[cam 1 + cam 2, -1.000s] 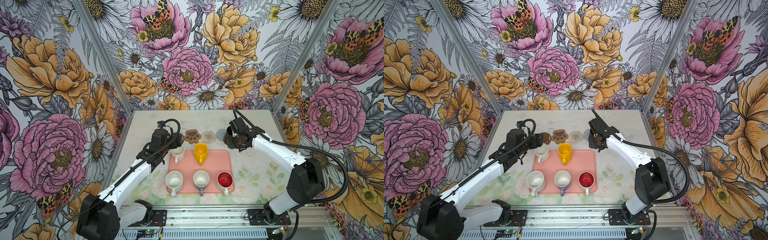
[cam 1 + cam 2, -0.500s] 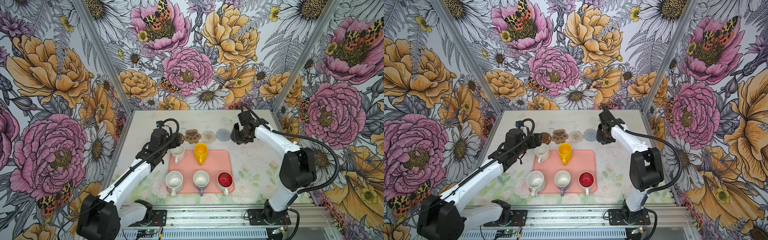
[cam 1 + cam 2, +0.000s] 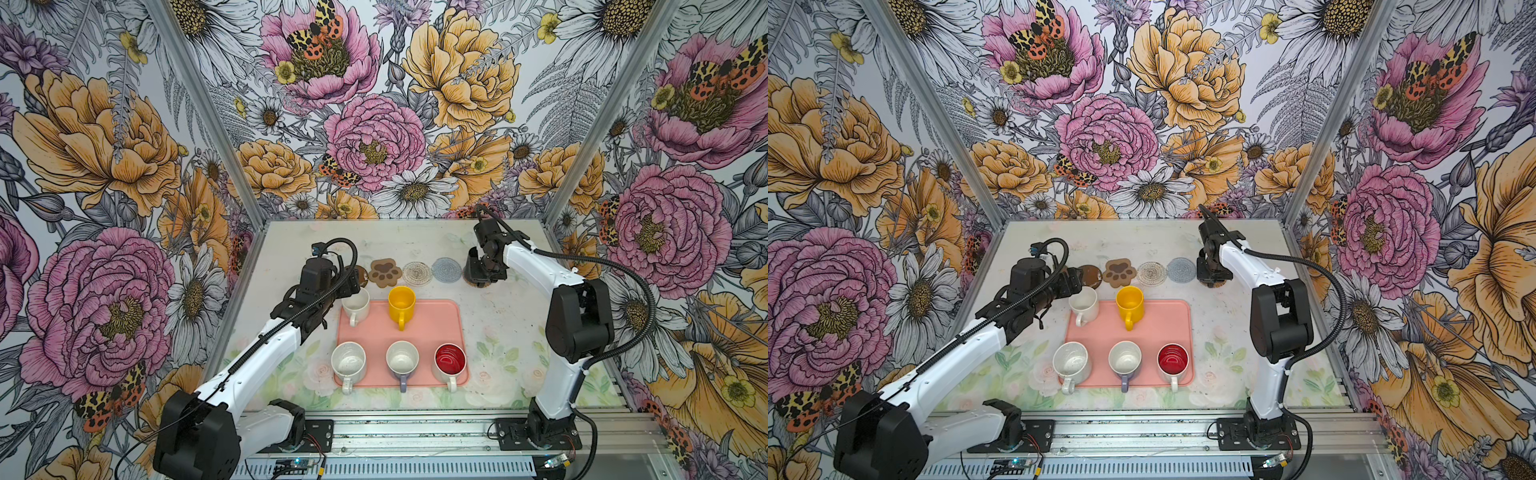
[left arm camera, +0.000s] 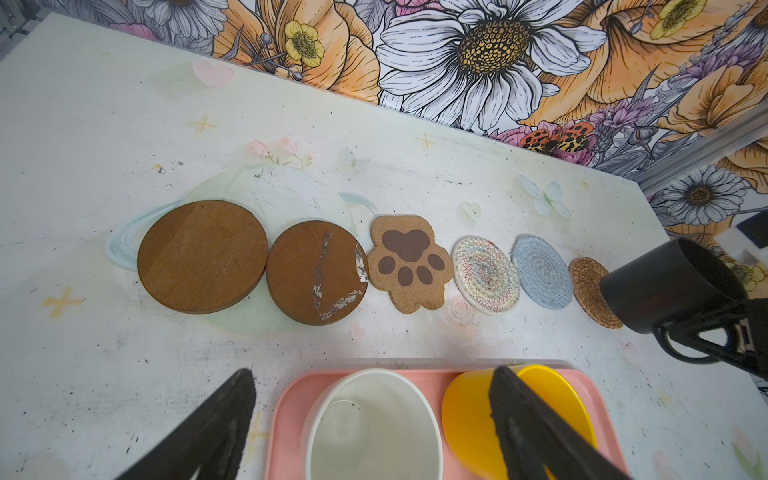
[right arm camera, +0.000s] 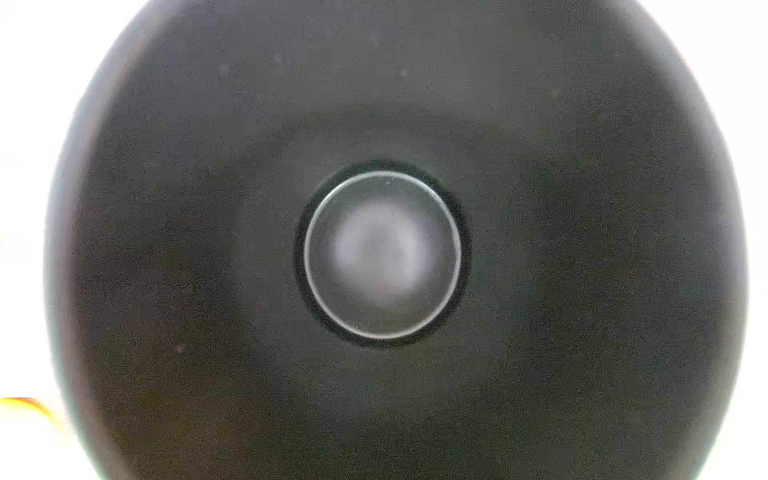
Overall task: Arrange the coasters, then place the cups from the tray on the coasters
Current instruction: 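Lower the black mug onto the rattan coaster with the right gripper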
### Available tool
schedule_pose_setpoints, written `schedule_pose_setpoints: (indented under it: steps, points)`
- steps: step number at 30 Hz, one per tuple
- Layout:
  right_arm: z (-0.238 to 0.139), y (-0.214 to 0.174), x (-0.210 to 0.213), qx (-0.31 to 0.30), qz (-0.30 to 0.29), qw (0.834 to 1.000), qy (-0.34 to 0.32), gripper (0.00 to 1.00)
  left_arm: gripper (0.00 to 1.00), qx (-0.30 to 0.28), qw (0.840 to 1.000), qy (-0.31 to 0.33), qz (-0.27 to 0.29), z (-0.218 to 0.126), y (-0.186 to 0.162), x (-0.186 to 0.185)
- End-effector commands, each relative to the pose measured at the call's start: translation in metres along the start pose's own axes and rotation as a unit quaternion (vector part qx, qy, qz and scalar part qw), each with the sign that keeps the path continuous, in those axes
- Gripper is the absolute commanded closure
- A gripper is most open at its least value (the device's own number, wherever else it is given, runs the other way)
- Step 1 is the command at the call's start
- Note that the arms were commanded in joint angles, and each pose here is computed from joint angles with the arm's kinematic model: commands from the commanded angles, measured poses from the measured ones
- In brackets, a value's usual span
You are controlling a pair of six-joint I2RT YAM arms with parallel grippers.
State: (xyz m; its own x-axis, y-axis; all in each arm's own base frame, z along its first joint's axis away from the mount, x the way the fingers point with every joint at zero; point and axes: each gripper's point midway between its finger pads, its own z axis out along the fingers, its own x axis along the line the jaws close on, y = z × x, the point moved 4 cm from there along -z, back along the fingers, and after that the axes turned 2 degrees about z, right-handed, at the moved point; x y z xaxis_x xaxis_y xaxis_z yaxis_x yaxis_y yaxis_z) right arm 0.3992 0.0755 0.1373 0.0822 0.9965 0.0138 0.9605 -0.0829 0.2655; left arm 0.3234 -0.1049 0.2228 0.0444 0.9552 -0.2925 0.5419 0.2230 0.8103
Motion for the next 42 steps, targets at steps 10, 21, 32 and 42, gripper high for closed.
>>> schedule_pose_setpoints:
  steps: [10, 21, 32, 42]
  points:
    - [-0.001, 0.030, -0.008, -0.042, 0.004, 0.999, -0.019, 1.00, 0.10, -0.001, 1.000, -0.003, -0.004, -0.003, -0.001, 0.002]
    - [0.006, 0.036, -0.013, -0.047, 0.013, 0.999, -0.023, 1.00, 0.10, -0.004, 1.000, -0.001, -0.004, -0.004, 0.000, 0.003]
    - [0.013, 0.040, -0.015, -0.062, 0.022, 0.998, -0.019, 1.00, 0.10, -0.007, 1.000, -0.001, -0.004, -0.004, 0.001, 0.003]
    - [0.019, 0.040, -0.017, -0.065, 0.025, 0.997, -0.019, 1.00, 0.11, -0.006, 1.000, 0.000, -0.004, -0.003, 0.001, 0.003]
